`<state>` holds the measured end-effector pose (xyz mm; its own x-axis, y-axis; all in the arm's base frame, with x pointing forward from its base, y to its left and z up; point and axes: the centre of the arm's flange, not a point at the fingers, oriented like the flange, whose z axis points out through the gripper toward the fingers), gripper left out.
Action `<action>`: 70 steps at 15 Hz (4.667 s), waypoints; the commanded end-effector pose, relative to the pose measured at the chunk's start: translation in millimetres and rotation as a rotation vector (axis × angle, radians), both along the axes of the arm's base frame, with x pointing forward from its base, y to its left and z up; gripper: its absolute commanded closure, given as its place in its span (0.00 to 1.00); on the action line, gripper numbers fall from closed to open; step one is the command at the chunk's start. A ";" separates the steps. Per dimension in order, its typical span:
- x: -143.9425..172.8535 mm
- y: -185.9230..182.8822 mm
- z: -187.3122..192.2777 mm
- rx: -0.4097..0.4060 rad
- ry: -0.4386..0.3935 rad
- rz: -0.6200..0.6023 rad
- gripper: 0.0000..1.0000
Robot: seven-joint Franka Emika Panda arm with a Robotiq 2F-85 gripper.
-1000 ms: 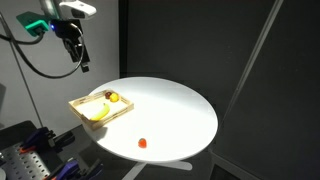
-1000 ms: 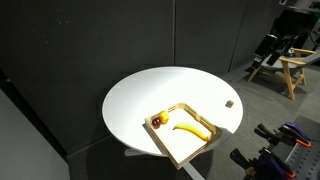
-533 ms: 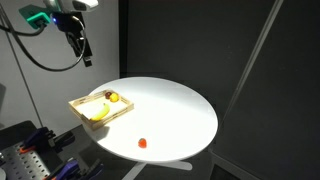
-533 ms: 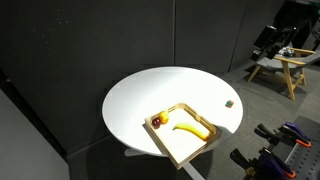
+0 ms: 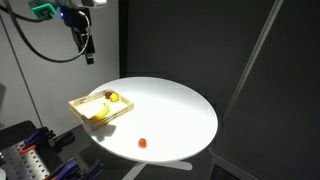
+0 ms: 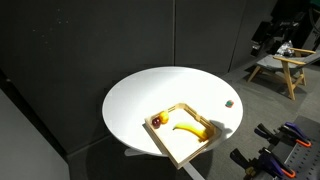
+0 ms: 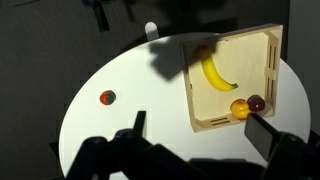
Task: Put the strawberry in the box.
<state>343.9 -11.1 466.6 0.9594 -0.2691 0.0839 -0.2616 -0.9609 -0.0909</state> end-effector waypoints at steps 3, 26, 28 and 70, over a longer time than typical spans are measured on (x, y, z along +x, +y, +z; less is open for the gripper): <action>38.9 -14.3 9.2 -0.025 0.078 -0.004 0.00; 125.0 -75.8 -100.6 -0.029 0.072 -0.041 0.00; 127.6 -84.8 -109.5 -0.030 0.073 -0.053 0.00; 152.9 -130.6 -230.5 -0.091 0.210 -0.113 0.00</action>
